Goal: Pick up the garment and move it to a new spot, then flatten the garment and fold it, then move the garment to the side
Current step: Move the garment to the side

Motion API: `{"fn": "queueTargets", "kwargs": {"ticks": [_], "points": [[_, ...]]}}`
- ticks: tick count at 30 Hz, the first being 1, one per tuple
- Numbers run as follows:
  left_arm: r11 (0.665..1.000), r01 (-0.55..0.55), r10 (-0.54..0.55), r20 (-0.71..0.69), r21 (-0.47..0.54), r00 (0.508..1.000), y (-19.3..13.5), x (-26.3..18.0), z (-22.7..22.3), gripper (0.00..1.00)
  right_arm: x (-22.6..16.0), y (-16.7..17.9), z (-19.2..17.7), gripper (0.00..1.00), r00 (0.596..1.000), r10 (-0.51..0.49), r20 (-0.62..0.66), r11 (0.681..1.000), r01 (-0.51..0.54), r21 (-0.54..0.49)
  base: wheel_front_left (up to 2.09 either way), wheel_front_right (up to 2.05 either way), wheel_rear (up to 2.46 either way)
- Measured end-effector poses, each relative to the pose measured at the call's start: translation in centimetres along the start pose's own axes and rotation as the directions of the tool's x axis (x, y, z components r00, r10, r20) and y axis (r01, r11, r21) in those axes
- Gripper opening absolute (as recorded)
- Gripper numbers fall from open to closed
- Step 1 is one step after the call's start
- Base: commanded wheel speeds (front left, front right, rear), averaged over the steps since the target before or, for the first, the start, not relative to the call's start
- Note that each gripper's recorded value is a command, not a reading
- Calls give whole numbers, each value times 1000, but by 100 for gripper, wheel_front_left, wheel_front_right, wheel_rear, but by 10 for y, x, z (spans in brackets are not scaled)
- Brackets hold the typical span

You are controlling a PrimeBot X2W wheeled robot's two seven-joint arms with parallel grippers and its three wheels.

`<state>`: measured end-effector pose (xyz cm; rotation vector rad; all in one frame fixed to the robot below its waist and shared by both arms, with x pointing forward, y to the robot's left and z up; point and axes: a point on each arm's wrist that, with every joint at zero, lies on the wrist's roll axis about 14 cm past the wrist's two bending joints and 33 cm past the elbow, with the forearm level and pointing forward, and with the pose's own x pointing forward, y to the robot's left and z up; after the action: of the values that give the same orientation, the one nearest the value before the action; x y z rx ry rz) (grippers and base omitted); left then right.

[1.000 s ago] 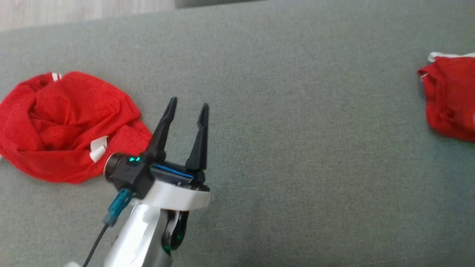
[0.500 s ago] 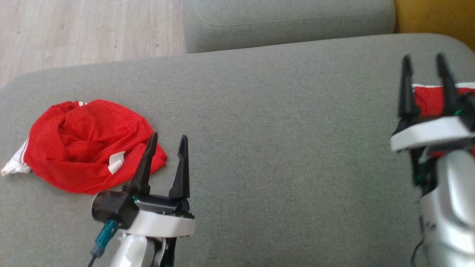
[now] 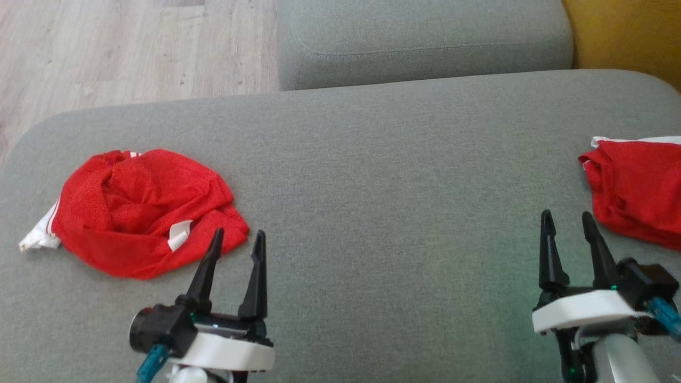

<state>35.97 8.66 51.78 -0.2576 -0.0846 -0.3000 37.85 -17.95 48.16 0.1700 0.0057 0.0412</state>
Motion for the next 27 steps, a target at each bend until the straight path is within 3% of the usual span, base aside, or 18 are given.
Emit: {"fn": "queueTargets", "kwargs": {"ticks": [27], "points": [[1000,-20,19,-21,-21,1000,4,-6,-7,100,-9,10,7,100,999,28,28,1000,-28,-1,0,0,0]]}}
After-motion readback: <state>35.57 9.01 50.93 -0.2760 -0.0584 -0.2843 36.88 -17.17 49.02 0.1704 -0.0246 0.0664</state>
